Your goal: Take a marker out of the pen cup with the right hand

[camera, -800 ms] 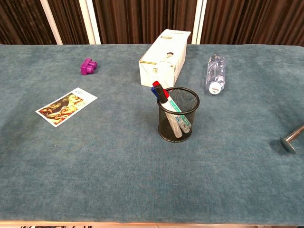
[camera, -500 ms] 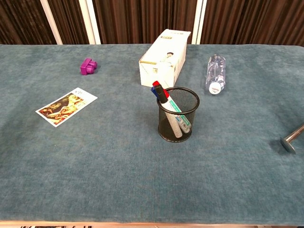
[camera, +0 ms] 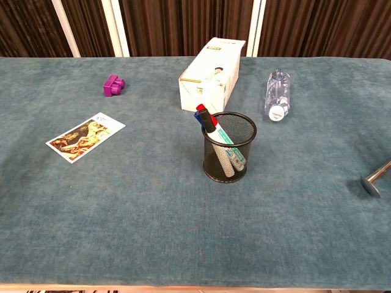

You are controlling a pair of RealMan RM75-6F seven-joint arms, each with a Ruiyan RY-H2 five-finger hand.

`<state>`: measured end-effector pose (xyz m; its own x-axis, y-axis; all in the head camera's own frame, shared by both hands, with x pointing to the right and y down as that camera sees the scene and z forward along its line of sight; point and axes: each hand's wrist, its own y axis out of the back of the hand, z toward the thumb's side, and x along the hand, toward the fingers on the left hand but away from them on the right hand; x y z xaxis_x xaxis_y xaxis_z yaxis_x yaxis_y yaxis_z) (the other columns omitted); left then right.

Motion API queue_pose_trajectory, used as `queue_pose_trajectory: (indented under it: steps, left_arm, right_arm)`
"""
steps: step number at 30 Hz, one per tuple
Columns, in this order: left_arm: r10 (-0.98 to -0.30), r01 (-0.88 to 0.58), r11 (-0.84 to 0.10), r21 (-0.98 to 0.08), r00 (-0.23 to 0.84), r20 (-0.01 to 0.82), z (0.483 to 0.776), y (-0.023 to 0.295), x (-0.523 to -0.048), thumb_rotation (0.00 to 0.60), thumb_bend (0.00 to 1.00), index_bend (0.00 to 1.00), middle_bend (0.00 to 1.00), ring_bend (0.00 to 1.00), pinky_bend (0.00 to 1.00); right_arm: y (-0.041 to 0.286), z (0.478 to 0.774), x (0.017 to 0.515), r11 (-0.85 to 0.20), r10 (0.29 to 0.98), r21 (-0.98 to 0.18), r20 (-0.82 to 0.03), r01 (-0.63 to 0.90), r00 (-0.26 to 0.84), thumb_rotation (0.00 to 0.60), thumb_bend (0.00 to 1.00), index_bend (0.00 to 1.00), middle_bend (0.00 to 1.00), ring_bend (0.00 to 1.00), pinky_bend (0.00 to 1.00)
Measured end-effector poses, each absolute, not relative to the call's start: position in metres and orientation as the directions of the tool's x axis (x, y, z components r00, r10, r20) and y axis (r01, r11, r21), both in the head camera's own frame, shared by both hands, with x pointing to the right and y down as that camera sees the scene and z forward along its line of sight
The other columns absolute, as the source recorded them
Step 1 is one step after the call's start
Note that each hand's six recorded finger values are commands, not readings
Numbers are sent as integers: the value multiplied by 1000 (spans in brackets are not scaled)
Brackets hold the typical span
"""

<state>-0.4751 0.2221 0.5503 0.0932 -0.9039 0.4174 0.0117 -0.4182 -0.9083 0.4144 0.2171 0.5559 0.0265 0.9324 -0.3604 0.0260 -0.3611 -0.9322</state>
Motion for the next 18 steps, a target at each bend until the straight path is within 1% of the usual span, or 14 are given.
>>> queue_pose_trajectory:
  steps: [6, 9, 12, 18]
  left_arm:
    - [-903, 11, -420, -907, 93, 419, 551, 222, -475, 600, 354, 71, 6, 2, 20]
    - [-902, 8, -423, -906, 89, 422, 551, 223, -475, 600, 354, 71, 6, 2, 20]
    - [-902, 1, -424, -906, 86, 423, 552, 223, -475, 600, 354, 71, 6, 2, 20]
    - [-902, -8, -427, -904, 67, 426, 553, 222, -477, 600, 385, 71, 5, 2, 20]
  right_arm:
    - [217, 556, 413, -371, 928, -927, -370, 49, 36, 600, 176, 0, 0, 0, 173]
    - [219, 556, 412, -387, 922, -918, -384, 90, 48, 600, 176, 1, 0, 0, 173]
    - [221, 557, 409, -421, 907, -892, -414, 162, 76, 600, 176, 1, 0, 0, 173]
    - [219, 556, 401, -515, 857, -784, -482, 347, 185, 600, 195, 7, 0, 0, 173]
